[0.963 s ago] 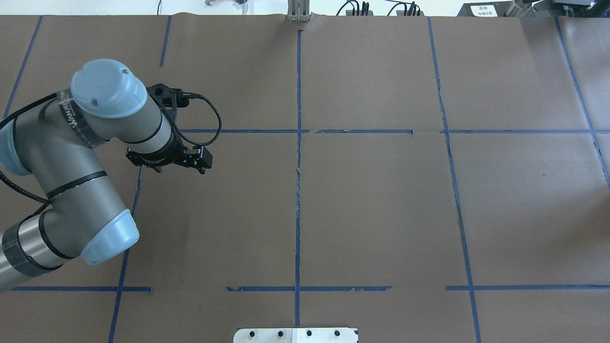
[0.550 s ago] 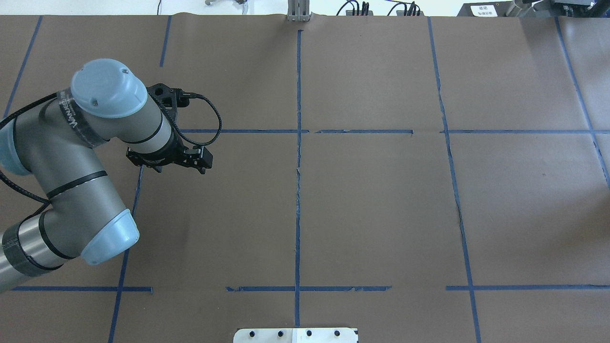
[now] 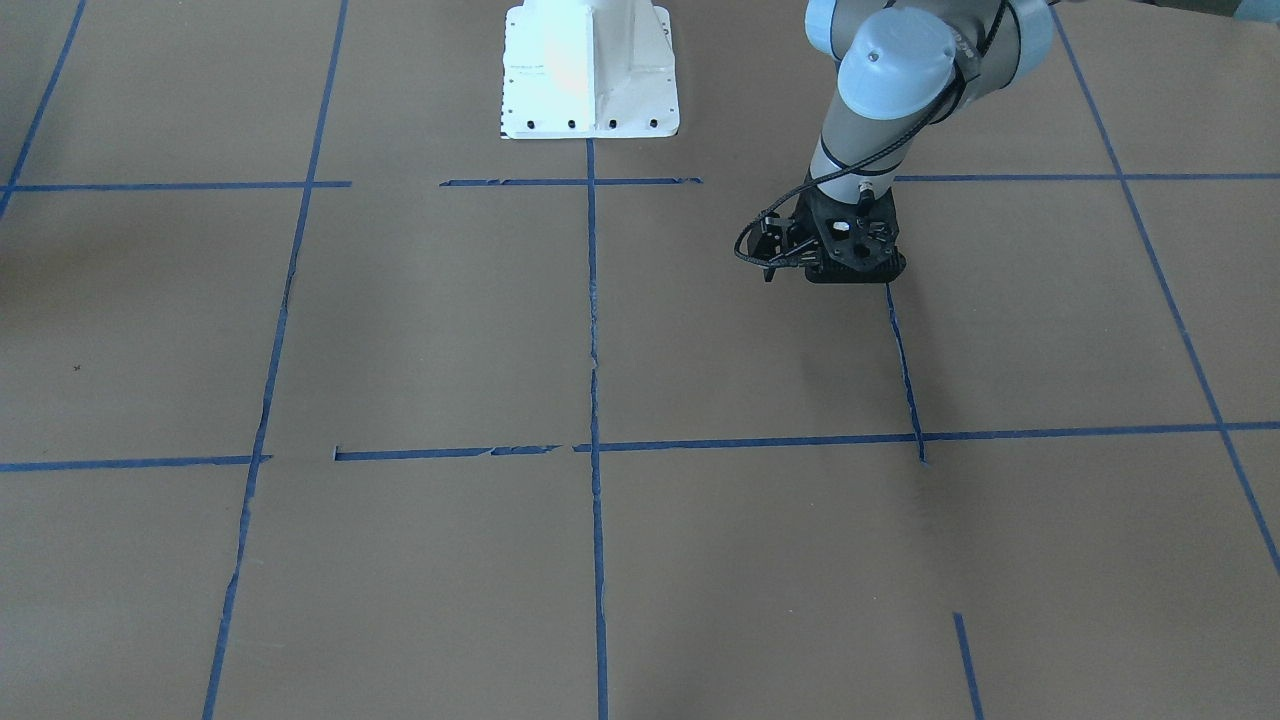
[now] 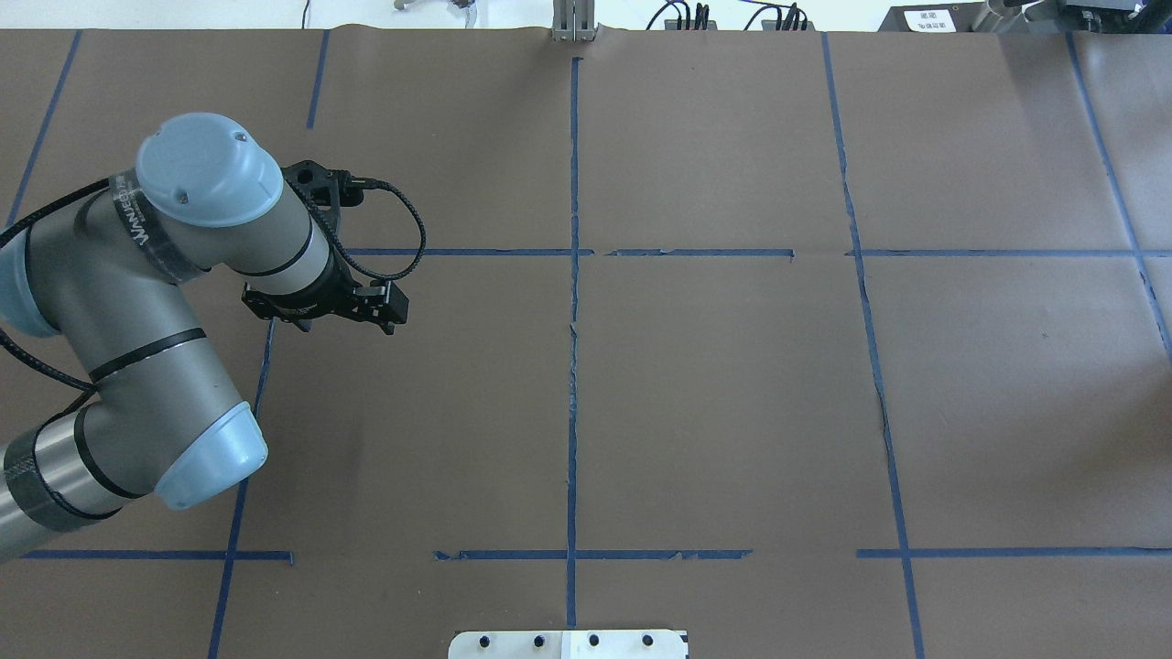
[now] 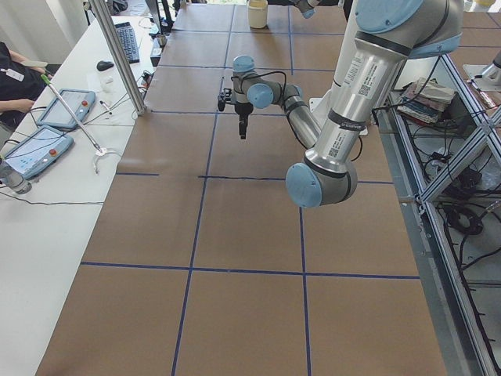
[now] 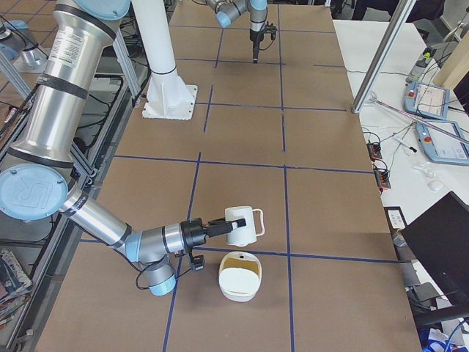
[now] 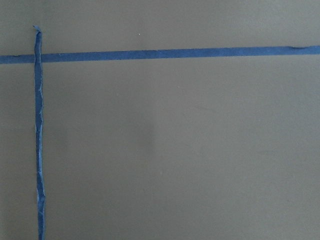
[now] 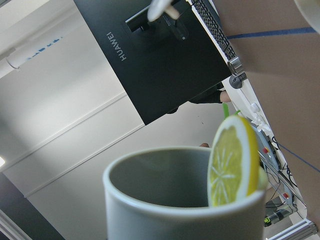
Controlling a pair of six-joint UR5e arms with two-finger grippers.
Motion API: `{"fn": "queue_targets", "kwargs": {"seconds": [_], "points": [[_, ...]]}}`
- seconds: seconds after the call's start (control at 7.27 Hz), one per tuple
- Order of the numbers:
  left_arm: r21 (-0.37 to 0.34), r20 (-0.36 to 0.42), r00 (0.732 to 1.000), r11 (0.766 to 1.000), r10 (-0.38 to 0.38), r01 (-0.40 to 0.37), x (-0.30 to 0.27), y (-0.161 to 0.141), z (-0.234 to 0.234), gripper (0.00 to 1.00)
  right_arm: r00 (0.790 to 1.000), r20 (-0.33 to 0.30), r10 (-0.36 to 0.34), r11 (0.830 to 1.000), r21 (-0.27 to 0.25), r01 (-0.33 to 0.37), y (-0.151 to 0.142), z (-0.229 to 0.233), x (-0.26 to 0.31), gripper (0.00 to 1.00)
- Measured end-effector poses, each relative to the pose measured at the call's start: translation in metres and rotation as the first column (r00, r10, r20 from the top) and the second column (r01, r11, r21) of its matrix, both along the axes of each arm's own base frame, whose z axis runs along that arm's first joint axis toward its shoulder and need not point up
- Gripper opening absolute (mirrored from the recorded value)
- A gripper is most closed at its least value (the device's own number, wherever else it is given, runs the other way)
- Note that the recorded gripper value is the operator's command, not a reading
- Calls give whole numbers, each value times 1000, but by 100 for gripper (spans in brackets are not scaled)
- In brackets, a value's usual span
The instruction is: Left arm hands cup to right arm to dump lemon
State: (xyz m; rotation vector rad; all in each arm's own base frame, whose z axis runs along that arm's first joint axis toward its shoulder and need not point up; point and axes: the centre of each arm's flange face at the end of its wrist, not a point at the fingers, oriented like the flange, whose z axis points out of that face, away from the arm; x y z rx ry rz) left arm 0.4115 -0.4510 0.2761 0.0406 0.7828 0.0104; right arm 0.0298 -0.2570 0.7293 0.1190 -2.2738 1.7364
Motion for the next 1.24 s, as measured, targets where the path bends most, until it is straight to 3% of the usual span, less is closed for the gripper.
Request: {"fn": "queue_targets", "kwargs": {"seconds": [0.55,0.83,0.96,1.1,1.24], "points": [[5,-7,1000,1000,-1,1,-3,2,-5,100,1000,-30,-5,1000,1,5,2,1,0,9],[4,-7,1000,1000,-1,1,-3,2,-5,100,978,-206,-27,999,34,35,3,0,-6,12],[3,-6,1000,1000,0,0,-2,2,-3,100,954,-299,-15,998,58,34,3,-1,-8,12],[1,-5,1000,1000,0,0,-1,1,-2,100,913,-409,-2,995,87,41,2,-2,-12,12],[0,-4,1000,1000,1,-1,0,0,-1,100,840,-542,14,991,122,62,0,-3,-17,11]]}}
